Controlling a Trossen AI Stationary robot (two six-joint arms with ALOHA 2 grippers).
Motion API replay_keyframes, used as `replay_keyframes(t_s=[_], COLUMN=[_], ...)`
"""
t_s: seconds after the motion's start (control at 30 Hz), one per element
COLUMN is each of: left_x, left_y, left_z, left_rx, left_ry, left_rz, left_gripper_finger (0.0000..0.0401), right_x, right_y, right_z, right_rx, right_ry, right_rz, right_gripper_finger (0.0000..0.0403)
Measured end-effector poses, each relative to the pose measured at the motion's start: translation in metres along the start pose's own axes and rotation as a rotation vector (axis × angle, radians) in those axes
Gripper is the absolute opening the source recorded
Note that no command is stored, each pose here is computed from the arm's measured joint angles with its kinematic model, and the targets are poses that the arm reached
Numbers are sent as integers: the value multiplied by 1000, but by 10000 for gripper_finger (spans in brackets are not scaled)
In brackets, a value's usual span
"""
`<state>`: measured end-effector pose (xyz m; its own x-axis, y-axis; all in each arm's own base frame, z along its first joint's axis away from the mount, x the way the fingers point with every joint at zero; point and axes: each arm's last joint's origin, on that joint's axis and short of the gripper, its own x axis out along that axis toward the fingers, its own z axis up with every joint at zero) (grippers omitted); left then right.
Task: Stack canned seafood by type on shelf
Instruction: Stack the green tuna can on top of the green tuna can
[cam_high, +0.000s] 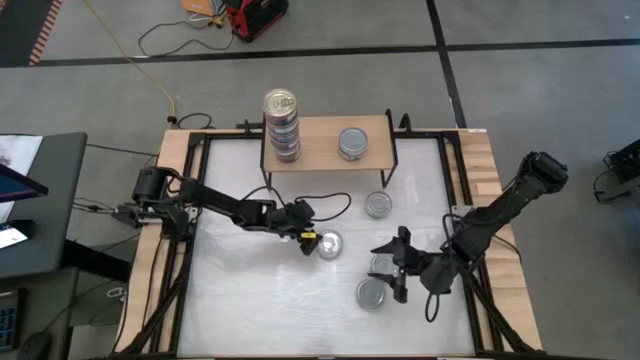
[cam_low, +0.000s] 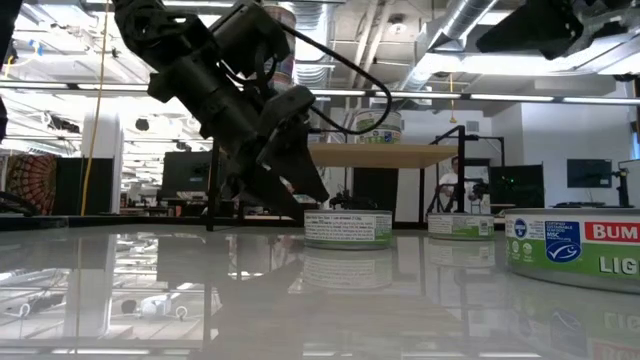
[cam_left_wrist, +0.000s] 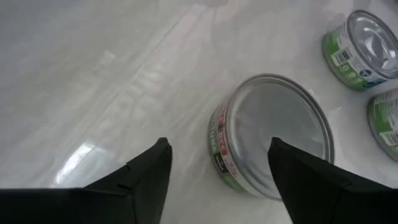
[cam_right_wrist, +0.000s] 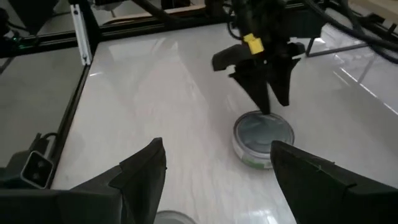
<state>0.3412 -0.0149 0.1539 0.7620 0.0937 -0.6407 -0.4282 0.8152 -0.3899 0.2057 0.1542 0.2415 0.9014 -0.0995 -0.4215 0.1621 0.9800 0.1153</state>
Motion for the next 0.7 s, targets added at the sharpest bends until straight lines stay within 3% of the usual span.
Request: replay_keyframes(t_s=[0.3,0.53,0.7], left_x=[0,-1,-5], left_y=[1,0,-16], left_z=[-2,-4,1], left_rx=[-12,-5,51], left_ry=[25,25,13], left_rz=[13,36,109], left_gripper_finger=[128,113,113], right_x=[-5,-3,-3], right_y=[8,5,5], right_z=[0,2,2], right_rx=[2,0,-5], right_ry=[-27,-29,-28], right_rz=[49,33,33], right_gripper_finger=[311,311,311])
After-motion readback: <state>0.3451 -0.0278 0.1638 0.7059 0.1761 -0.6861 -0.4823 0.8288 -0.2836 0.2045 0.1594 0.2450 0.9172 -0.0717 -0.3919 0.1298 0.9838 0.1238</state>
